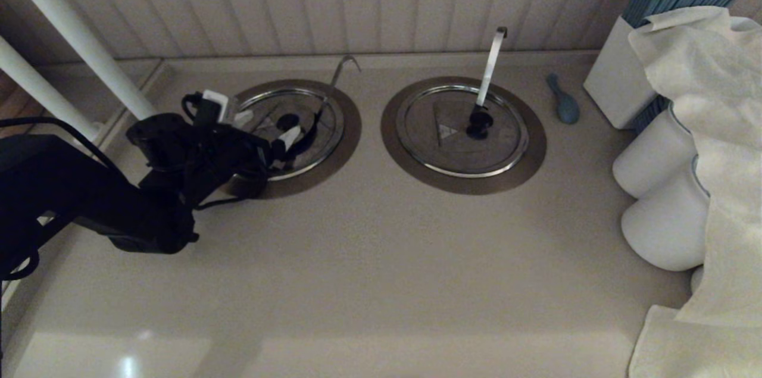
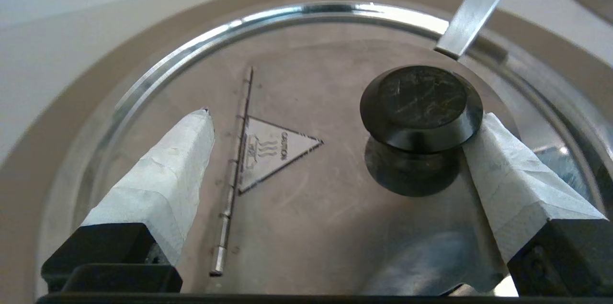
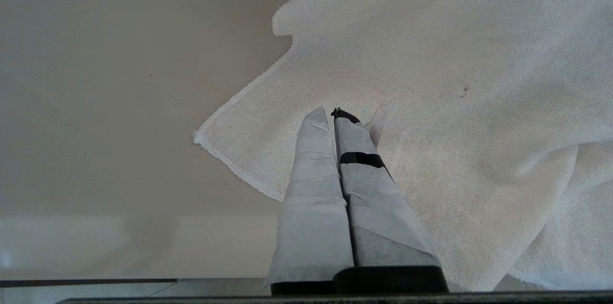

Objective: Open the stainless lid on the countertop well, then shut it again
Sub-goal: Open the lid

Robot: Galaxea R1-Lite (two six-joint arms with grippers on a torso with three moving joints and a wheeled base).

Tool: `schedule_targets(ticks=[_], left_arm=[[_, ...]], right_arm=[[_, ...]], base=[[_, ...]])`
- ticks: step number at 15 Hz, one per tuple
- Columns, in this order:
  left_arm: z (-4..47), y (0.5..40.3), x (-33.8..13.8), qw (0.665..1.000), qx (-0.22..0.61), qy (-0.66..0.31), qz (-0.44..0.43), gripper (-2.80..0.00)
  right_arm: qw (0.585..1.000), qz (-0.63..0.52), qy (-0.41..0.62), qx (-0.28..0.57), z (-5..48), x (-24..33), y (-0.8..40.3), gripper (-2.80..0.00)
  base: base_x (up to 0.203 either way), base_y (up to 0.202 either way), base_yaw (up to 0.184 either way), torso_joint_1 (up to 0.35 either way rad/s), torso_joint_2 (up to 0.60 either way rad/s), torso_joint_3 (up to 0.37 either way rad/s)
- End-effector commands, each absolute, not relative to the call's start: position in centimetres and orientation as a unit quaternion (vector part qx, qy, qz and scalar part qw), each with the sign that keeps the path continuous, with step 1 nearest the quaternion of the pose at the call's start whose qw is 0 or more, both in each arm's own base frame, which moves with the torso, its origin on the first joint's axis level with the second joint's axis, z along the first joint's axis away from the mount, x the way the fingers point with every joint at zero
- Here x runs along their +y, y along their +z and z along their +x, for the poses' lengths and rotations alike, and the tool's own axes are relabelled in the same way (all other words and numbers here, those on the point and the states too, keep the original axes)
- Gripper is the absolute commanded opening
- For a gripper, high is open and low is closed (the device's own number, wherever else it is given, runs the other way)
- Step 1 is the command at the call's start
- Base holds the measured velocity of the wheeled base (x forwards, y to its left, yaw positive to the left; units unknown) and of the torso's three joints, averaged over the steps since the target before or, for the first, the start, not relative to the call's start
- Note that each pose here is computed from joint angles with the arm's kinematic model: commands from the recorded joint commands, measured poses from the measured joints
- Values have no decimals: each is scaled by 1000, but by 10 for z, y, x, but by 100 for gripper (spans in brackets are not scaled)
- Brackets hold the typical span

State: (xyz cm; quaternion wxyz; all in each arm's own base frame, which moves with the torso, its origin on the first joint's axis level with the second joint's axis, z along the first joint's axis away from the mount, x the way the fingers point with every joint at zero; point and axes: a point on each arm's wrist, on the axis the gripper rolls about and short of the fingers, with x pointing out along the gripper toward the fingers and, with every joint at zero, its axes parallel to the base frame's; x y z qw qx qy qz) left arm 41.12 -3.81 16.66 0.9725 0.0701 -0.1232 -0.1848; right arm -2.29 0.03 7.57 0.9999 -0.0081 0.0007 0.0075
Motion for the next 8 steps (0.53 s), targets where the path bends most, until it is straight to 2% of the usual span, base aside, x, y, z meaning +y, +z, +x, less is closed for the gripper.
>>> schedule_targets(ticks=[1,8], left_arm=[[409,174,-38,971,-135,-184,71,0],[410,190,-18,975,-152,-156,36,0]], right_arm=[[1000,-8,8,1,-23,0,76,-280],[1000,-8,8,1,-23,0,76,-280]], base=[[0,0,0,0,0,0],[0,0,0,0,0,0]])
